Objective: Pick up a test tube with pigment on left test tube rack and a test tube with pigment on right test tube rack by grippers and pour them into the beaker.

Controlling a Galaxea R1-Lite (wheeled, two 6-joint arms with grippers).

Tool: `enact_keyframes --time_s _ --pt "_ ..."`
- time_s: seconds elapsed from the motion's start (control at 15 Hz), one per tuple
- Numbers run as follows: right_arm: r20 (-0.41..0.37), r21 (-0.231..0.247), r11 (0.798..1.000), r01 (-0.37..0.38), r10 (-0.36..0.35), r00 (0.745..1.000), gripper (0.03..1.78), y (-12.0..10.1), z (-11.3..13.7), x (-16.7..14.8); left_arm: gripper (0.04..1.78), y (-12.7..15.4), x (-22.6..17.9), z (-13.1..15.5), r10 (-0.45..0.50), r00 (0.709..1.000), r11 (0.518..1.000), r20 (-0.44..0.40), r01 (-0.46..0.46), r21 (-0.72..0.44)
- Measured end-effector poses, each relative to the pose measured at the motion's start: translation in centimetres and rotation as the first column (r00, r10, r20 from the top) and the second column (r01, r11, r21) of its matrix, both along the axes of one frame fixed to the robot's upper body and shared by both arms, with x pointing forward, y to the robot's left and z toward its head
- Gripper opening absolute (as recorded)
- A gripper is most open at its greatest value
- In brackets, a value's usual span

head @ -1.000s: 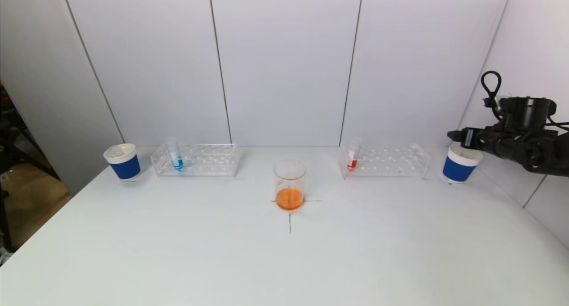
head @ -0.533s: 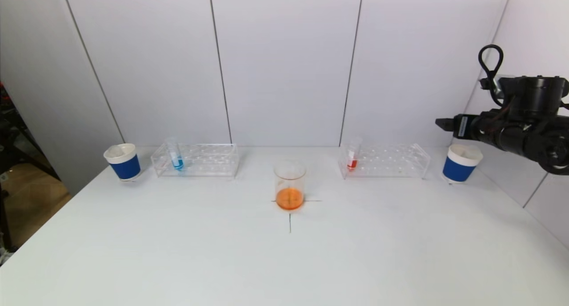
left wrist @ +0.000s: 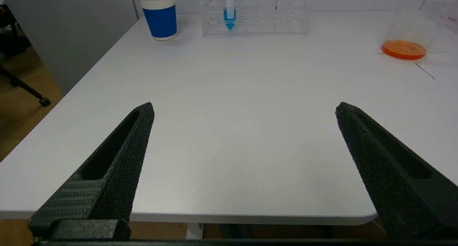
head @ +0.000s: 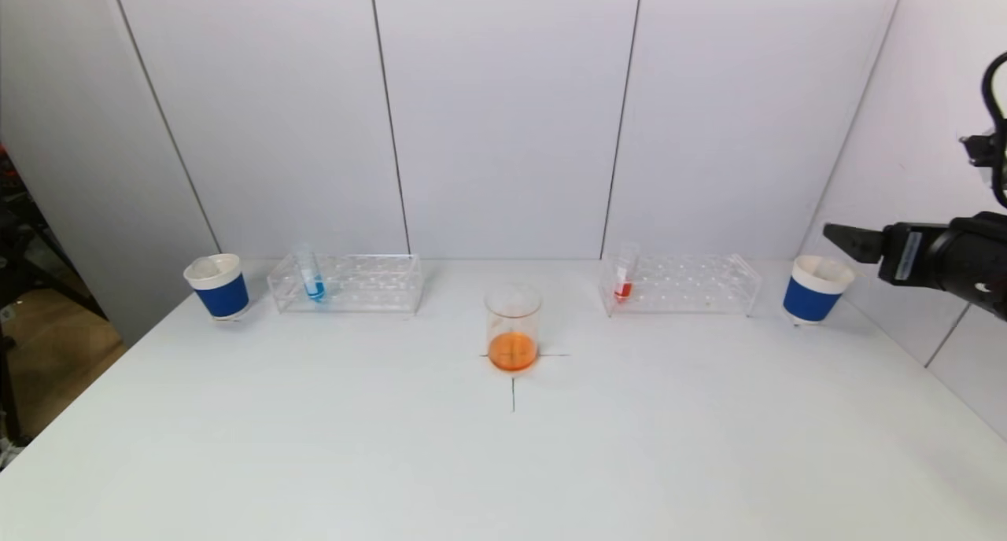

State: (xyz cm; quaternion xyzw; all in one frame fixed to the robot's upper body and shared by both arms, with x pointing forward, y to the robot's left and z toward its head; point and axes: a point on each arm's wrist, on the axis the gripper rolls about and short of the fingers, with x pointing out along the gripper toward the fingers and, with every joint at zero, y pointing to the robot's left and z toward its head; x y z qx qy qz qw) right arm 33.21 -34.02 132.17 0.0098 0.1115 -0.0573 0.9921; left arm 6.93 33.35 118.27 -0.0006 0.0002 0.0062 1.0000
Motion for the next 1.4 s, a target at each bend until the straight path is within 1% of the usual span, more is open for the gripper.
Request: enact_keyframes --time_s 0.2,0.47,0.67,0.93,1.13,1.27,1.4 --pt "0.059 0.001 1.0 -0.003 0.003 0.998 1.78 0.0 0.3 -5.4 1.77 0.0 0.0 0.0 0.0 1.0 1.0 0.0 0.0 0.0" --pt "0.132 -0.002 0.999 -0.033 0.033 0.991 1.78 0.2 -1.1 -12.3 1.77 0.0 0.0 0.0 0.0 1.0 1.0 0.0 0.0 0.0" --pt "0.187 -0.009 0.998 -0.058 0.059 0.981 1.78 0.3 -3.0 -16.9 1.77 0.0 0.0 0.0 0.0 1.0 1.0 0.0 0.0 0.0" --pt "0.224 -0.016 0.997 -0.073 0.074 0.972 1.78 0.3 -6.0 -22.4 1.77 0.0 0.0 0.0 0.0 1.0 1.0 0.0 0.0 0.0" --pt "0.213 -0.017 0.995 -0.096 0.097 0.972 1.78 0.3 -9.2 -25.8 1.77 0.0 0.0 0.0 0.0 1.0 1.0 0.0 0.0 0.0" --pt "0.194 -0.017 0.994 -0.105 0.106 0.975 1.78 0.3 -11.3 -26.6 1.77 0.0 0.0 0.0 0.0 1.0 1.0 0.0 0.0 0.0" --pt "0.218 -0.044 0.994 -0.103 0.11 0.97 1.78 0.3 -12.6 -26.5 1.77 0.0 0.0 0.0 0.0 1.0 1.0 0.0 0.0 0.0"
